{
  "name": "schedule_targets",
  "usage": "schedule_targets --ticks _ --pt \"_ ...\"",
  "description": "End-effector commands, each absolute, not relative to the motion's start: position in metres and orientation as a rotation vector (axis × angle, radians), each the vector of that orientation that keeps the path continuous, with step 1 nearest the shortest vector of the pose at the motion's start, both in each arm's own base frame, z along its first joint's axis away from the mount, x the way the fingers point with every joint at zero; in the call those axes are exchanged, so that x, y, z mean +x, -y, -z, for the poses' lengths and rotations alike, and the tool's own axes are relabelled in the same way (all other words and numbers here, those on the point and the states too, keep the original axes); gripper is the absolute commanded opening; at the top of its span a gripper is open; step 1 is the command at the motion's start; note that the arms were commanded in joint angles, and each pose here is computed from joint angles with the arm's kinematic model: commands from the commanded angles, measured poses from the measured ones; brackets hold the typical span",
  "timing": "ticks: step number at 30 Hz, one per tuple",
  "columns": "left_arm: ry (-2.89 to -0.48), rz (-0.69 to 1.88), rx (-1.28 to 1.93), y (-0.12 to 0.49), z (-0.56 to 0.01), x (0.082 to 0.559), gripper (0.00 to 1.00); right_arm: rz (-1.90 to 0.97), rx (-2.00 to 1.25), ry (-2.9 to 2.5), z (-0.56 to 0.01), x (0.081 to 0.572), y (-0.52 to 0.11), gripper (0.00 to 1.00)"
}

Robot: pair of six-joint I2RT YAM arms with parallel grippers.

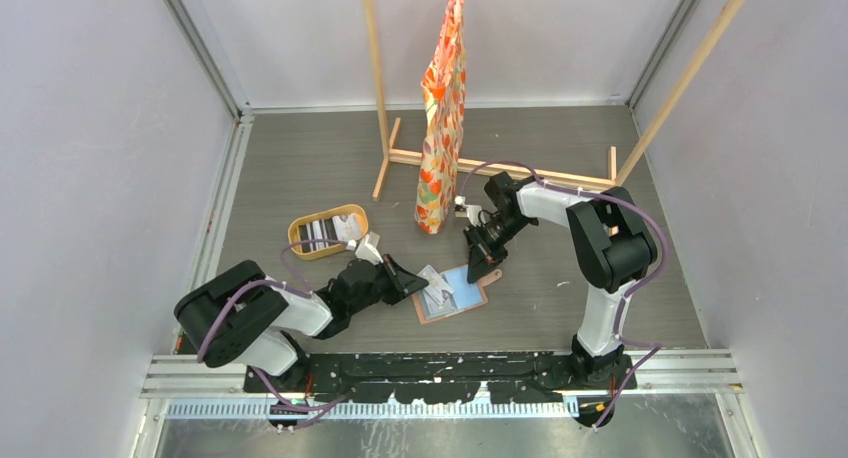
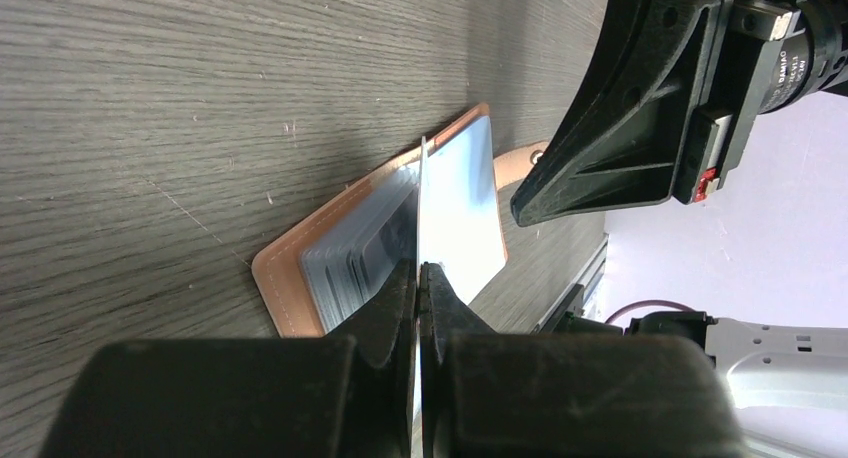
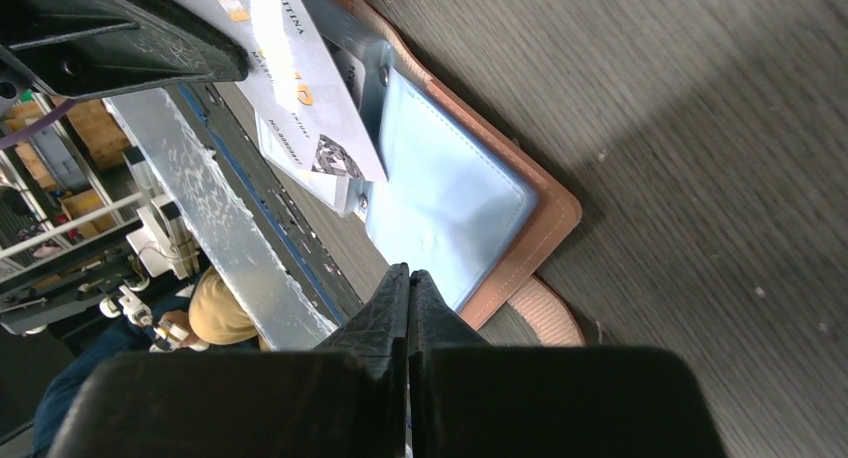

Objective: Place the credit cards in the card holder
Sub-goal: Insert the credit card into the card holder.

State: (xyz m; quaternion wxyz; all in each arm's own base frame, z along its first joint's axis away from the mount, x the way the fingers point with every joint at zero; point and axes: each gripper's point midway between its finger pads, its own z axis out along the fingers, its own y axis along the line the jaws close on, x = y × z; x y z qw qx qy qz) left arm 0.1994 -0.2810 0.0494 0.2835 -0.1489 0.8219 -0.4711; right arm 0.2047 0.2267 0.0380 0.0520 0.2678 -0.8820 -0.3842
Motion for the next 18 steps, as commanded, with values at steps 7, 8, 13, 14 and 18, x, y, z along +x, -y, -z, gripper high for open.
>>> schedule_targets --ticks 7,8,13,14,18 --pt "-2.133 1.312 -0.402 0.294 -0.061 0.208 0.00 1.147 0.803 2.688 -0.038 0.211 -0.227 0.01" --pt "-2.135 1.313 -0.400 0.295 -0.061 0.208 0.00 1.145 0.803 2.688 -0.038 0.211 -0.227 0.01" --pt "-2.160 1.339 -0.404 0.299 -0.057 0.204 0.00 1.144 0.805 2.691 -0.038 0.211 -0.227 0.01" --pt "-2.168 1.349 -0.398 0.301 -0.057 0.202 0.00 1.145 0.807 2.690 -0.038 0.211 -0.227 0.01" --pt "-2.193 1.374 -0.385 0.307 -0.056 0.199 0.00 1.147 0.812 2.689 -0.039 0.211 -0.227 0.01"
